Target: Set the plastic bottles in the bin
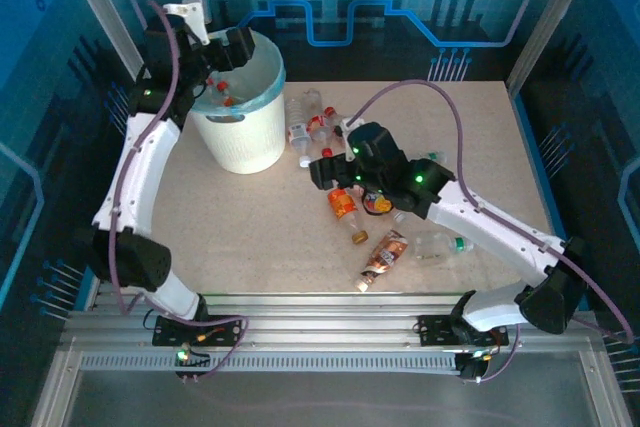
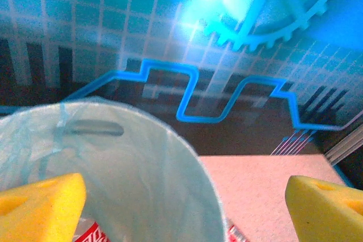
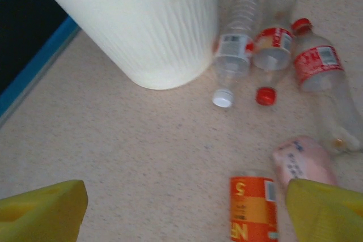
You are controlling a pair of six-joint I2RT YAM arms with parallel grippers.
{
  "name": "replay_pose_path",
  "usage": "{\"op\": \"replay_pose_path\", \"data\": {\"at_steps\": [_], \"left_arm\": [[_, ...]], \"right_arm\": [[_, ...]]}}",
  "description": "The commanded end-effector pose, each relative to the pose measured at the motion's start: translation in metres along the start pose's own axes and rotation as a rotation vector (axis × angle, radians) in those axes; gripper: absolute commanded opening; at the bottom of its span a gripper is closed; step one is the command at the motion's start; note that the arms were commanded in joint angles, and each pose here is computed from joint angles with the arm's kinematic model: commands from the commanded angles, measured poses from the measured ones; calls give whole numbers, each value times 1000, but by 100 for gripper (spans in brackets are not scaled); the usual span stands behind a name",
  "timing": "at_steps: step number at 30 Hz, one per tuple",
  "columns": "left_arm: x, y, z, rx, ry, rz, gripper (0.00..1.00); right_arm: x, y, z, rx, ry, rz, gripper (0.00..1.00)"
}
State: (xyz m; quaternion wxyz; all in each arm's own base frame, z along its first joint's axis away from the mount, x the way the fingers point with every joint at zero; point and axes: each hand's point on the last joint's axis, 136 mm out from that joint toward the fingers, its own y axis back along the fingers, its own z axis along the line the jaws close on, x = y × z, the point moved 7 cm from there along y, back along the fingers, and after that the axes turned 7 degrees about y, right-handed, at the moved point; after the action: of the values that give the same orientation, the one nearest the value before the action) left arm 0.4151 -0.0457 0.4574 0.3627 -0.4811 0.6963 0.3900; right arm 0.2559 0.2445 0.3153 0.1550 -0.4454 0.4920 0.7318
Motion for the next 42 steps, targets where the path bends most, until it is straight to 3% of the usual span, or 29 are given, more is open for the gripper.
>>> {"op": "replay_pose_path", "data": {"at_steps": [1, 6, 12, 22, 26, 32, 42], "left_arm": [[-11, 43, -25, 84, -3, -58, 91], [18, 77, -65, 170, -125, -27, 90], [90, 93, -104, 315, -190, 146, 89], [206, 80, -112, 330, -55, 471, 87], [239, 76, -111, 288, -32, 551, 87], [265, 72, -104, 245, 10, 609, 86], [273, 64, -97, 170, 14, 616, 86]], "right_arm": [[21, 5, -27, 82, 31, 59, 89], [52, 0, -59, 140, 33, 141, 86], [87, -13, -99, 202, 55, 256, 86], [112, -57, -125, 165, 84, 454, 88], [125, -75, -131, 188, 83, 510, 89], [143, -96, -135, 182, 82, 591, 87], [155, -117, -139, 168, 74, 662, 79]]}}
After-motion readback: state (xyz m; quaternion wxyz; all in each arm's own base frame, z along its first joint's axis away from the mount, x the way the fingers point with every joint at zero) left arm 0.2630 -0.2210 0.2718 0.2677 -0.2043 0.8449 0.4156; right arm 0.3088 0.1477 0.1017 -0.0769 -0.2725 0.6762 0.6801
